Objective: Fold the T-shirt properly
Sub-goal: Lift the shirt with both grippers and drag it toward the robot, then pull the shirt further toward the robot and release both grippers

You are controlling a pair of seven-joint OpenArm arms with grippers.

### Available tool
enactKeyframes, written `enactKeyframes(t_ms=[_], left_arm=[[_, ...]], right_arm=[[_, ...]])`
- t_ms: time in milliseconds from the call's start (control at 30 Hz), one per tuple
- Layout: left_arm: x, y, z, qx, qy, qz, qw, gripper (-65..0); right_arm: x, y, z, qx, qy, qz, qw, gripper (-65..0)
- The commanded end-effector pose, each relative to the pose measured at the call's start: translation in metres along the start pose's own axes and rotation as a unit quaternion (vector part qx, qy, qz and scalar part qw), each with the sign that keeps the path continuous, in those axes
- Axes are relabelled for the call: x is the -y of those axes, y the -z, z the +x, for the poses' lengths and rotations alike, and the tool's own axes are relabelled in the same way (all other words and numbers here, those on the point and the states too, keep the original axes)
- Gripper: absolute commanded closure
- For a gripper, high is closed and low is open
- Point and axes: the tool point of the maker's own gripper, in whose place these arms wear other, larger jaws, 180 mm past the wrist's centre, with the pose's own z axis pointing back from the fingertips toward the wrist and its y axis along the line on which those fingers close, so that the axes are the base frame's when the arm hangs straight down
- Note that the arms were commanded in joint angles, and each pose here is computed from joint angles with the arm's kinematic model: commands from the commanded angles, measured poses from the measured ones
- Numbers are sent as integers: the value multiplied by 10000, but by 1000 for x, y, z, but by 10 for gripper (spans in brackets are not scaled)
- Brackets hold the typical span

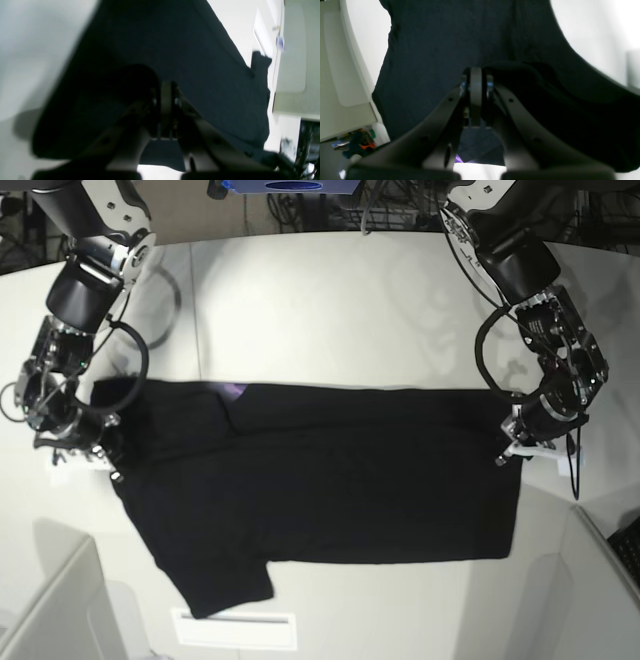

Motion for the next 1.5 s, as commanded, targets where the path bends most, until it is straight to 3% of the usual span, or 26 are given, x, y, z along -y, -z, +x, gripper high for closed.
enactKeyframes(t_ms=[0, 167, 400, 933, 967, 1000, 1100, 1200, 1267, 1333, 1467], left_arm=[[14, -3, 17, 213, 116, -181, 9995, 0], [13, -5, 21, 274, 135, -172, 9994, 0], [8, -9, 32, 454, 191, -95, 9987, 0], [12, -8, 39, 573, 185, -143, 9981, 0], [13, -8, 40, 579, 189, -145, 9980, 0], [14, -8, 41, 595, 193, -161, 9979, -33], [17, -9, 44, 639, 210, -189, 9976, -239], [25, -12, 51, 750, 243, -270, 9965, -469], [22, -23, 61, 977, 202, -254, 9947, -583], [15, -36, 63, 1177, 92, -200, 9928, -647], [-11, -58, 36, 1223, 26, 110, 9924, -650]], right_arm=[[-20, -4, 22, 256, -171, 195, 9993, 0], [-33, 0, 24, 263, -316, 257, 9988, 0], [-29, 15, 23, 109, -88, 240, 9996, 0], [-32, 13, 28, 163, -8, 284, 9995, 0], [-32, 13, 28, 173, -2, 294, 9994, -60], [-30, 12, 30, 200, 33, 295, 9994, -128], [-23, 3, 40, 425, 324, 371, 9979, -260], [-19, -20, 51, 872, 313, 416, 9948, -276], [-21, -38, 52, 1164, 134, 419, 9922, -278], [-26, -56, 48, 1322, -101, 424, 9903, -278], [-10, -87, 19, 1504, 107, 338, 9880, -279]])
